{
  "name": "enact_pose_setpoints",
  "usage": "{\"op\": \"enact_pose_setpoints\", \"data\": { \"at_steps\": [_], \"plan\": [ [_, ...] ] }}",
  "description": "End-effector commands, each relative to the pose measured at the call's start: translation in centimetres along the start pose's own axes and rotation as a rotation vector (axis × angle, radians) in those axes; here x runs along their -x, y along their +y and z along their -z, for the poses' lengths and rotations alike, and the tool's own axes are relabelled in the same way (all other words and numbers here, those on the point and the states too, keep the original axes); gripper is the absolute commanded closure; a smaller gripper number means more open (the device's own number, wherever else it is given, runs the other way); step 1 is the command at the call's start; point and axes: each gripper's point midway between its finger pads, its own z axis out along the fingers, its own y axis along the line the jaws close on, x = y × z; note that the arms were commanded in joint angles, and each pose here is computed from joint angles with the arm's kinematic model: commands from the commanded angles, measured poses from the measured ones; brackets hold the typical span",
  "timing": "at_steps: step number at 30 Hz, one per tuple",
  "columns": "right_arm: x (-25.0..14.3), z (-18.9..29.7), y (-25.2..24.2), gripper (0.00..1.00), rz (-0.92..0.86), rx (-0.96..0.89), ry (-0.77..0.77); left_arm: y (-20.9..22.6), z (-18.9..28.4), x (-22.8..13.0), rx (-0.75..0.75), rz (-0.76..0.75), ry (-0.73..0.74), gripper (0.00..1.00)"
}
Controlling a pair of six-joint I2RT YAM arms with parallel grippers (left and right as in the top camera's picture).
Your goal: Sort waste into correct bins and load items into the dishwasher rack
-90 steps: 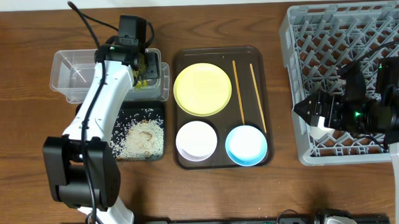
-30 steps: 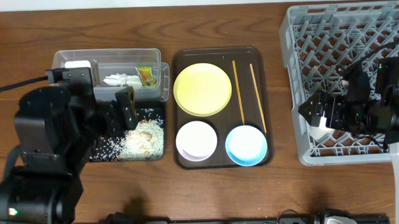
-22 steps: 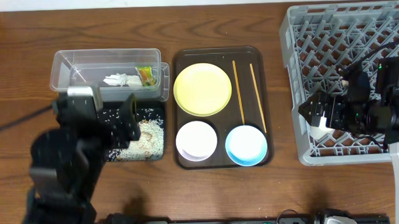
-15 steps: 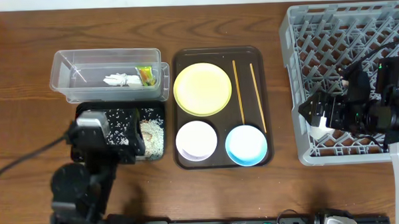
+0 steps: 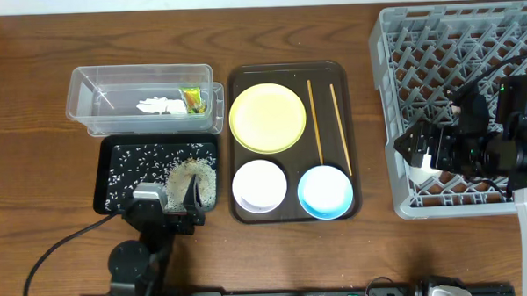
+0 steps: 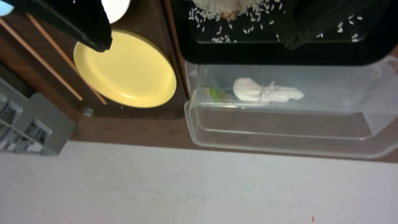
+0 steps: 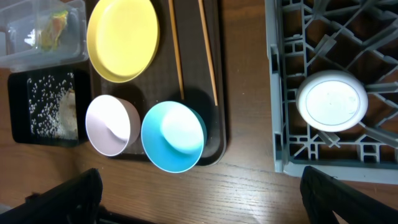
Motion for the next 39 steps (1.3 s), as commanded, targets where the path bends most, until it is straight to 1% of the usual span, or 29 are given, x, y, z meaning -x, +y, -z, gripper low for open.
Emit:
{"op": "enact_pose_setpoints", "data": {
  "at_steps": [1,4,6,29,31,33,36,39],
  "plan": [
    [0.3,0.4,0.4,0.01,0.022,0.003,-0.015,0.4,-0.7,-1.5,0.006,-0.012,-0.018,0.11],
    [0.3,0.4,0.4,0.01,0.022,0.003,-0.015,0.7,-1.6,-3.0,0.003,-0.013,-0.036,0.11],
    [0.3,0.4,0.4,0.01,0.022,0.003,-0.015,1.0,-1.9,-4.2,0.012,-0.012,-0.014,0.11],
    [0.3,0.4,0.4,0.01,0.020,0.004,-0.015,1.0,-1.9,-4.1,0.014,-0.012,-0.015,0.11],
    [0.3,0.4,1.1,0.01,-0.028,0.043,-0.014,1.0,-1.9,-4.1,0.014,-0.012,-0.015,0.11],
    [1.9,0.5,2.0,0.01,-0.067,0.092,-0.075,1.0,-1.9,-4.1,0.014,-0.012,-0.015,0.11],
    [3.4,0.2,4.2,0.01,0.015,0.162,-0.118,1.0,-1.9,-4.1,0.014,-0.012,-0.015,0.10],
    [2.6,-1.9,5.9,0.04,0.103,0.130,-0.061,1.0,-1.9,-4.1,0.014,-0.012,-0.015,0.11]
  ]
}}
